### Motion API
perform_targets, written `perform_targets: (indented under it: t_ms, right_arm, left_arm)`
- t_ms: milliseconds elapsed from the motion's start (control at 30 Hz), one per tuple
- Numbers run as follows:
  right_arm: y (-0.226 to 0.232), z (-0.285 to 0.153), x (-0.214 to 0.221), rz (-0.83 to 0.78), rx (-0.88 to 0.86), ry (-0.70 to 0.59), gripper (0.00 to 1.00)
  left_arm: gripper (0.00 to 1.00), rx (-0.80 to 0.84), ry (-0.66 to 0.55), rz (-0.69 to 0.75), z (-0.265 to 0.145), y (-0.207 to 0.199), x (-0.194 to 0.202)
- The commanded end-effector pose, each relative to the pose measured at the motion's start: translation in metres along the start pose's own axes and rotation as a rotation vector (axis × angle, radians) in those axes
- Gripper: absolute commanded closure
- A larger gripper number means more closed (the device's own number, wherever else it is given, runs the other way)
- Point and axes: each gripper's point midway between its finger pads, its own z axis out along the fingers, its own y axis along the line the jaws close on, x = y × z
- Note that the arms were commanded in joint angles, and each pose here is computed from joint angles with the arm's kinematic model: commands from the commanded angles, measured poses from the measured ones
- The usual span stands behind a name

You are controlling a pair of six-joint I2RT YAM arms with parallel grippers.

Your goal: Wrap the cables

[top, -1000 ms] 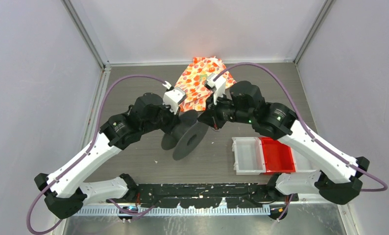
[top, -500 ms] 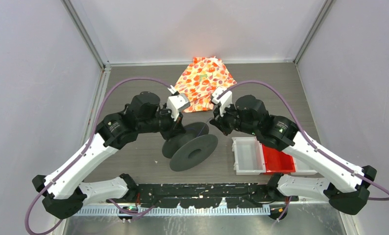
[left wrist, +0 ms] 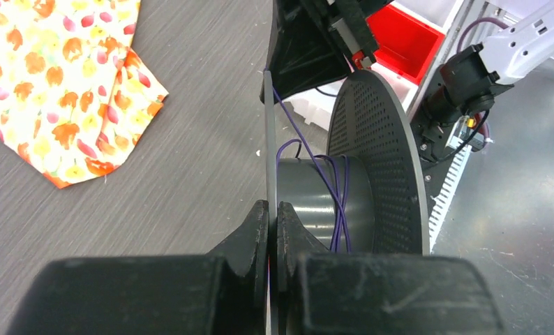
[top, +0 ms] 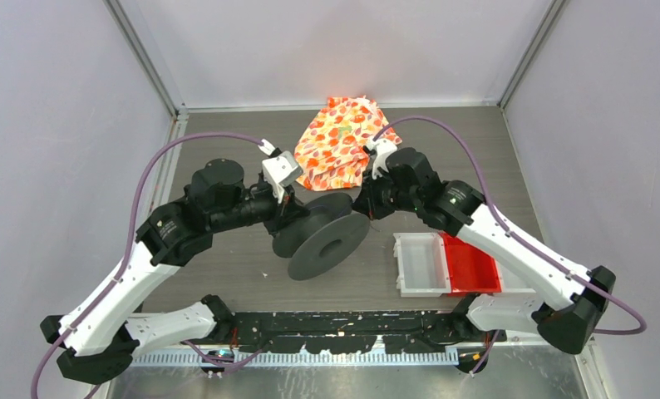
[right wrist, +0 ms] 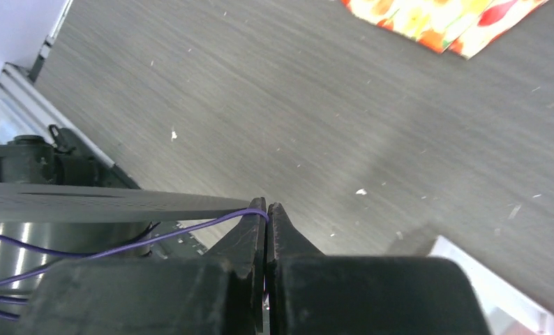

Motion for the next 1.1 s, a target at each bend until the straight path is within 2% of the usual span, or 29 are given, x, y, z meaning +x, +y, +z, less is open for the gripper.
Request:
perform_targets:
  t_ms: [0,167,367,400,433,467,500,600,833,1067]
  right_arm:
    - [0.025,0.005,0.003,0.181,-0.163,0.104,0.99]
    - [0.047,0.008,0.021,0.234,-0.382,0.258,0.99]
    - [0.061,0.002,0.03,0.265,-0.554,0.36,0.99]
    - [0.062,0.001,0.03,0.266,-0.575,0.37,0.98]
    - [0.063,-0.001,0.029,0.264,-0.59,0.374,0.9]
    - [0.062,-0.002,0.029,0.262,-0.598,0.376,0.75]
    - [0.061,-0.004,0.028,0.259,-0.603,0.378,0.68]
    - [0.056,-0.006,0.026,0.246,-0.59,0.372,0.57]
    - [0.036,-0.008,0.02,0.276,-0.54,0.344,0.54]
    - [0.008,-0.006,0.027,0.301,-0.441,0.357,0.44]
  left_arm:
    - [1.0,0.057,-0.18,0.026,-0.013,-0.014,-0.047]
    - [1.0,0.054,-0.223,0.04,-0.02,-0.015,-0.053]
    - [1.0,0.081,-0.237,0.059,-0.019,-0.019,-0.052]
    - [1.0,0.083,-0.233,0.062,-0.018,-0.019,-0.05]
    - [1.0,0.087,-0.23,0.063,-0.017,-0.02,-0.05]
    - [1.0,0.093,-0.227,0.064,-0.017,-0.021,-0.049]
    - [1.0,0.099,-0.226,0.064,-0.017,-0.022,-0.049]
    - [1.0,0.101,-0.225,0.067,-0.017,-0.022,-0.049]
    - [1.0,0.093,-0.228,0.072,-0.018,-0.021,-0.051]
    - [1.0,0.08,-0.252,0.075,-0.022,-0.02,-0.057]
